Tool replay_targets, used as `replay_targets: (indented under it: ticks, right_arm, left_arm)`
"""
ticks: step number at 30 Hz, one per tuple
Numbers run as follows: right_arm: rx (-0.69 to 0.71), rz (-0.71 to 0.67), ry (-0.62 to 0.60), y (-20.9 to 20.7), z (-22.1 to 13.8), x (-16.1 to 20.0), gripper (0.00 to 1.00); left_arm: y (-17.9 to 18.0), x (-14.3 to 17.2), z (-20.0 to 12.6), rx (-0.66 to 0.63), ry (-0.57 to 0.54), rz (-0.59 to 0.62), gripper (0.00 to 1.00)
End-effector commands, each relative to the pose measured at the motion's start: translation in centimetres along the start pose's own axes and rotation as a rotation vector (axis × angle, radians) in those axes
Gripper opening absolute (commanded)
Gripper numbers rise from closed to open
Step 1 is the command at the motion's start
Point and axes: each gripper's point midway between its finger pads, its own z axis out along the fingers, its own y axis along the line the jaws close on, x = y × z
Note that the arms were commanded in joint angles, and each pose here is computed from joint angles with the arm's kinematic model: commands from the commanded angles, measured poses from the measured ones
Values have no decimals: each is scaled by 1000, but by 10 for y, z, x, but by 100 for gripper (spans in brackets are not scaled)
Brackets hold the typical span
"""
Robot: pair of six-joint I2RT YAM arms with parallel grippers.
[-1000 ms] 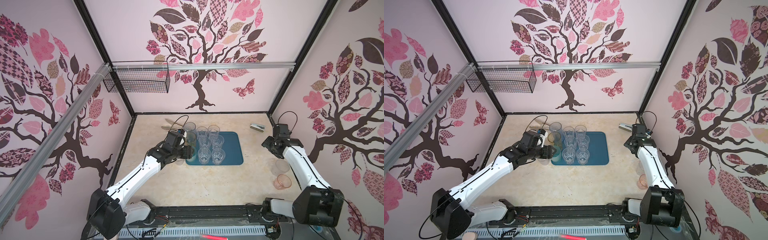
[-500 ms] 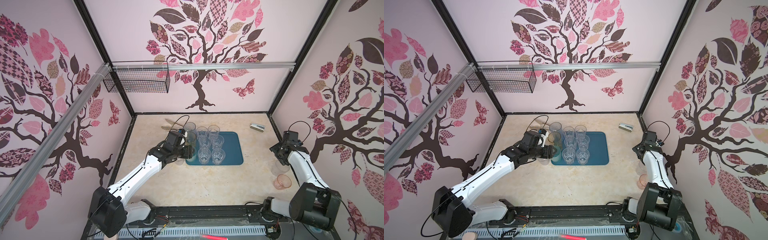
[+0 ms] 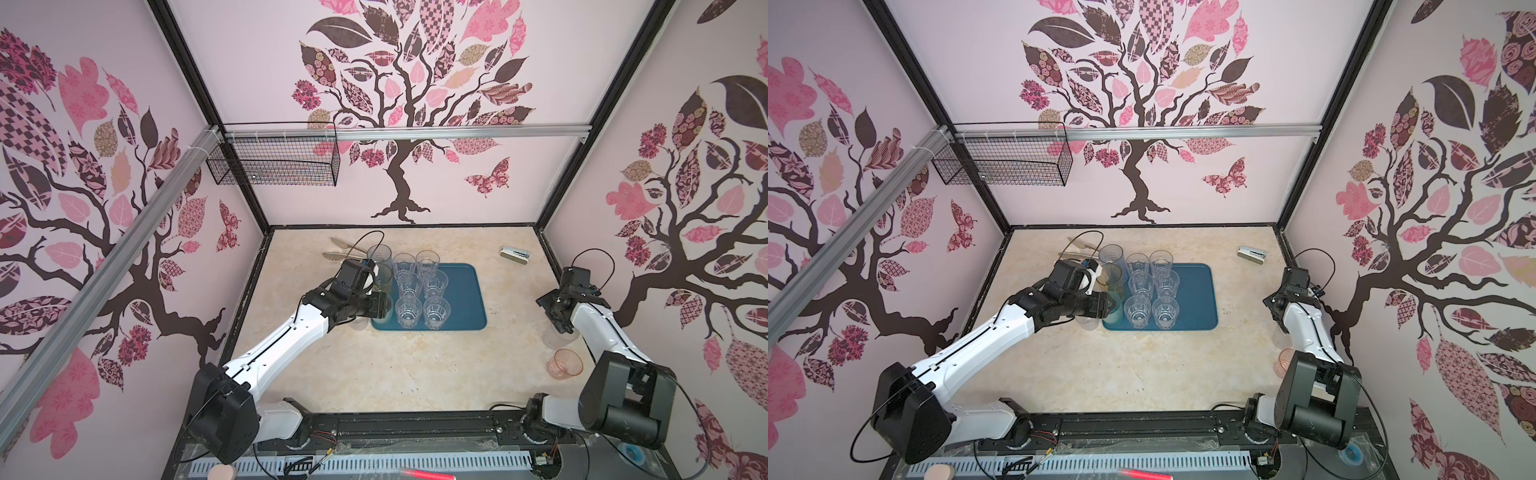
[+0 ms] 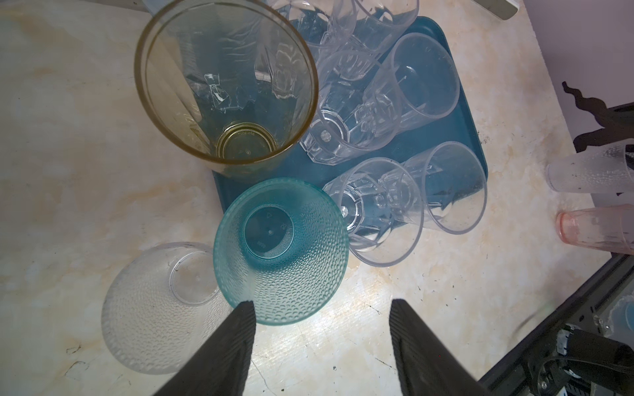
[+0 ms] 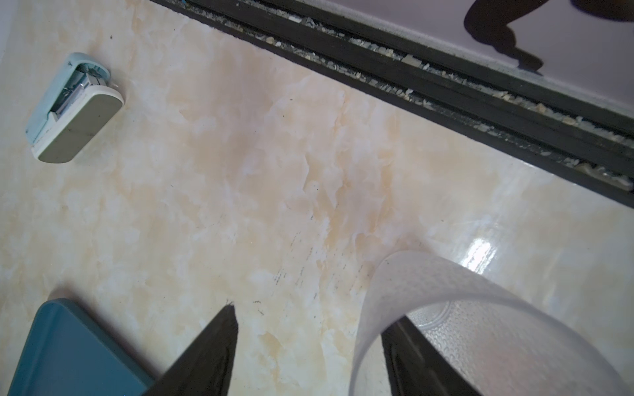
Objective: Place the glasses into the tray
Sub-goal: Pick up the glass from the middle-right of the table.
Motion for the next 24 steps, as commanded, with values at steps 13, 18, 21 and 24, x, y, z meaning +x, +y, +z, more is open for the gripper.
replay_targets:
  ticks: [13, 18, 21, 24]
  right_arm:
    - [-46, -19, 75, 8, 20, 13, 45]
    - [-87, -25, 71, 16, 11, 9, 26]
    - [-109, -30, 88, 20, 8, 12, 18]
    - [-127, -41, 123, 25, 5, 16, 14]
  left_arm:
    - [-2, -2, -1, 6, -6, -18, 66]
    - [-1, -3, -1, 1, -15, -19, 66]
    - [-1, -2, 0, 1, -13, -20, 66]
    - [-1, -2, -1, 1, -16, -19, 66]
